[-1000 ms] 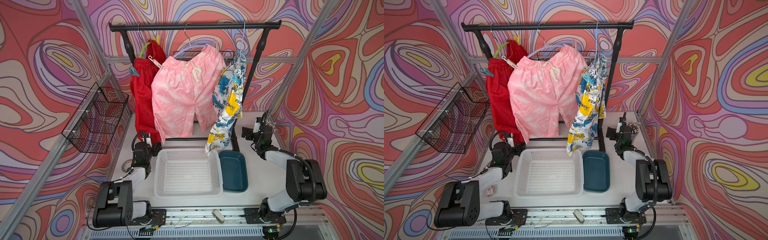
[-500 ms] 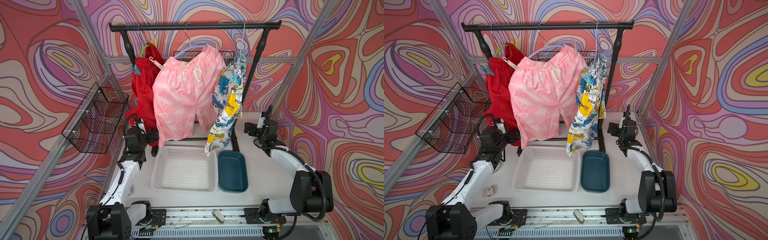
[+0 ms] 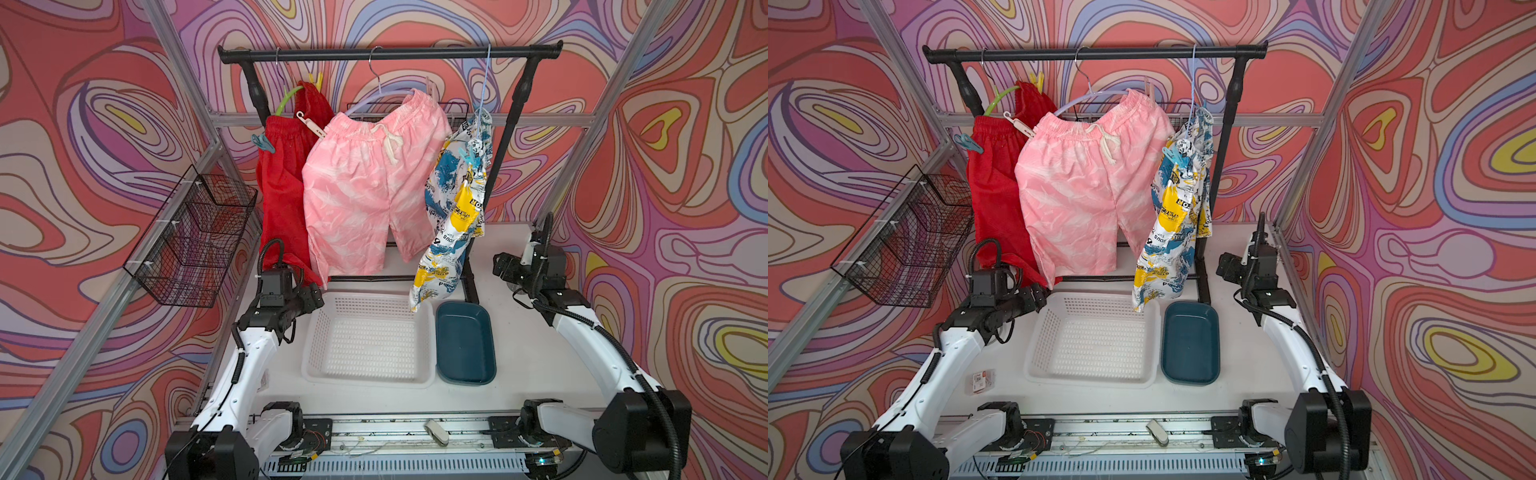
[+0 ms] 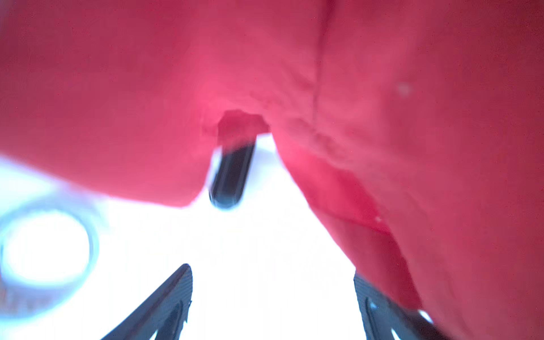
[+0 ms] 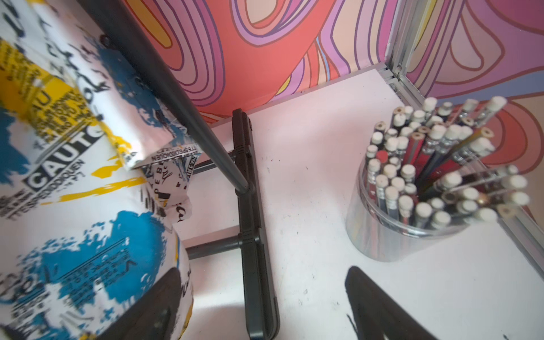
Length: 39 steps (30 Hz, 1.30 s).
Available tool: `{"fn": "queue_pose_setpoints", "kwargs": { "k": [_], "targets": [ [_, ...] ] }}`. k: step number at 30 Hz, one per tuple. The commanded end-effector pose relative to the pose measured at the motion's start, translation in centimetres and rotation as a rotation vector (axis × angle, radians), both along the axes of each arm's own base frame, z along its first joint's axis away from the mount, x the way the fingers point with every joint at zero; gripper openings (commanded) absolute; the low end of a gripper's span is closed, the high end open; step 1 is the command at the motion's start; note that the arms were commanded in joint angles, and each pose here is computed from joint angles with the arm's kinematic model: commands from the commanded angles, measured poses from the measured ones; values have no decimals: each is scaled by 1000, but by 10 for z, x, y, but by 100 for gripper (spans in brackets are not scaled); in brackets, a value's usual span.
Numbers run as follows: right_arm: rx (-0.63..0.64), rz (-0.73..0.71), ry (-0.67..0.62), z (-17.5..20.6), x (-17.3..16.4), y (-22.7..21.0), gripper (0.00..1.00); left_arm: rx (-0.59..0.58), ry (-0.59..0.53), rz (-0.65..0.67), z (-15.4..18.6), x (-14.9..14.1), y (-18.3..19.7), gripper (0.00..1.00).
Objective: Remove the clothespins securing shorts to the hanger
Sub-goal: Adjust the storage box at the center of the board.
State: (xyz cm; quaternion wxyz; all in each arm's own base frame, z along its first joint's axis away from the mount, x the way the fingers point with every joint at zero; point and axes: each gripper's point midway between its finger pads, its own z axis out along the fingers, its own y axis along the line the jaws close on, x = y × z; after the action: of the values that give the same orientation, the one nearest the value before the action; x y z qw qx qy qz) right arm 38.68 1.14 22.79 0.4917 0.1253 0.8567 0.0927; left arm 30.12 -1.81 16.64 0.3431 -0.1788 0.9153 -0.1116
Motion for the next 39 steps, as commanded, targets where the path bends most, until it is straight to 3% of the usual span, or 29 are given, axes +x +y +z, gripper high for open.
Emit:
{"fn": "queue_pose_setpoints", "kwargs": {
  "k": [1,9,19,23,30,35,39],
  "targets": [
    [61,0,120,-20,-24,14,88,-49,178,47,-14,-49,-5,87],
    [160,49,166,-25,-57,43,84,-114,306,116,-57,-83,-13,62],
    [208,18,198,-40,-83,42,80,-72,380,72,-78,-90,-33,40],
    [198,16,228,-47,-90,41,79,-56,360,113,-74,-94,-27,41],
    [216,20,374,-86,-111,46,67,-10,300,105,-46,-85,-21,57],
    [227,12,504,-116,-135,51,59,52,300,74,-34,-76,-17,58],
    [160,-38,592,-134,-153,42,57,85,312,56,-33,-73,-15,59]
  ]
}}
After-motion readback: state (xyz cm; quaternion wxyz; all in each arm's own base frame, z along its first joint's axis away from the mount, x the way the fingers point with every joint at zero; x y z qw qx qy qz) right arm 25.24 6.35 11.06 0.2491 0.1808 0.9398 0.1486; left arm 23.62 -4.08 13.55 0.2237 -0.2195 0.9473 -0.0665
